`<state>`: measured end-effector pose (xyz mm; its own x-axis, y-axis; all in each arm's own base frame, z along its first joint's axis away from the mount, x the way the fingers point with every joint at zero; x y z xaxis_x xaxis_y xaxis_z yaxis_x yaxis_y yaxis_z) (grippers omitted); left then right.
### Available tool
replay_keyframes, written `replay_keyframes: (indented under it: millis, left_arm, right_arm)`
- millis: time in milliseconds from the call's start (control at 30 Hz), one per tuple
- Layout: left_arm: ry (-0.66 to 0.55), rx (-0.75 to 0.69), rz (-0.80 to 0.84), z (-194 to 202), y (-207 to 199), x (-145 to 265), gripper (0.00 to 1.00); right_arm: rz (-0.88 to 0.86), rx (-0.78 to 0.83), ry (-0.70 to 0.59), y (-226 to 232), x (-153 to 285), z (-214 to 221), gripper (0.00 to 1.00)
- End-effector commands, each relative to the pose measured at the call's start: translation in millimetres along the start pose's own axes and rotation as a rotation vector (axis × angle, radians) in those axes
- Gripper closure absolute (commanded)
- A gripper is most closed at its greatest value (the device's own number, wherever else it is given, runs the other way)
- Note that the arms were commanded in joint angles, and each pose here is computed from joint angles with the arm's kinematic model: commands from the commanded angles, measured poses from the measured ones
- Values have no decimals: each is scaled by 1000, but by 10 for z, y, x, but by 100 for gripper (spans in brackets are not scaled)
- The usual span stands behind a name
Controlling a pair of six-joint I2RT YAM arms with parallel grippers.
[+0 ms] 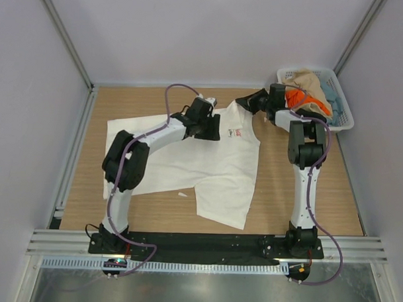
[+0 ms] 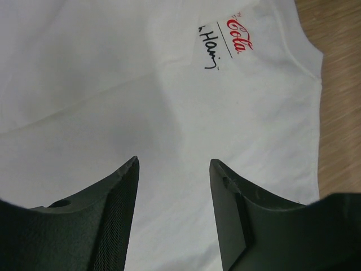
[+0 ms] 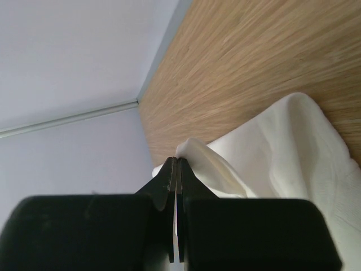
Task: Fold and stack the t-shirts
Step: Fold the tshirt
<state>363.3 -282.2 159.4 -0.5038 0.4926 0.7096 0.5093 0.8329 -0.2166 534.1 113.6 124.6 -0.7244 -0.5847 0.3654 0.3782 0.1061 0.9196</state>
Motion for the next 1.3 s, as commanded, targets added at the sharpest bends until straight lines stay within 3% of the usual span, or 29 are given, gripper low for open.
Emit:
replay_keyframes:
  millis: [0, 333, 567, 867, 1200, 1267]
  left_arm:
    - [-79, -120, -118, -112, -87, -282, 46]
    - [-121, -234, -320, -219, -246, -695, 58]
    - [-180, -249, -312, -327, -386, -800, 58]
    - [-152, -271, -298, -296, -381, -1041, 60]
    - [-116, -282, -306, -238, -348, -1143, 71]
    - [-116, -289, -290, -275, -370, -1141, 80]
  right_arm:
    - [-110, 89, 12, 337, 56, -23, 99]
    - [-66, 143, 20, 256, 170, 37, 99]
    - [-51, 140, 35, 157, 203, 63, 98]
    - [-59, 131, 36, 92, 261, 66, 99]
    - [-62, 126, 37, 88, 323, 45, 99]
    - [-59, 124, 37, 87, 335, 35, 99]
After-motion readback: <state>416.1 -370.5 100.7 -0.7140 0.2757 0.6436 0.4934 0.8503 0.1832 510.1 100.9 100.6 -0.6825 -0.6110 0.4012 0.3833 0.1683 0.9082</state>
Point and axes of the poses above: each gripper's point midway between its finger pads, its own x axis back along the fingers, its own y axis along the line the jaws close on, z = x × y, the point moved 10 cm from there along x, back along the fingers, and after that the axes turned 14 degrees about -x, right-handed, at the moved point
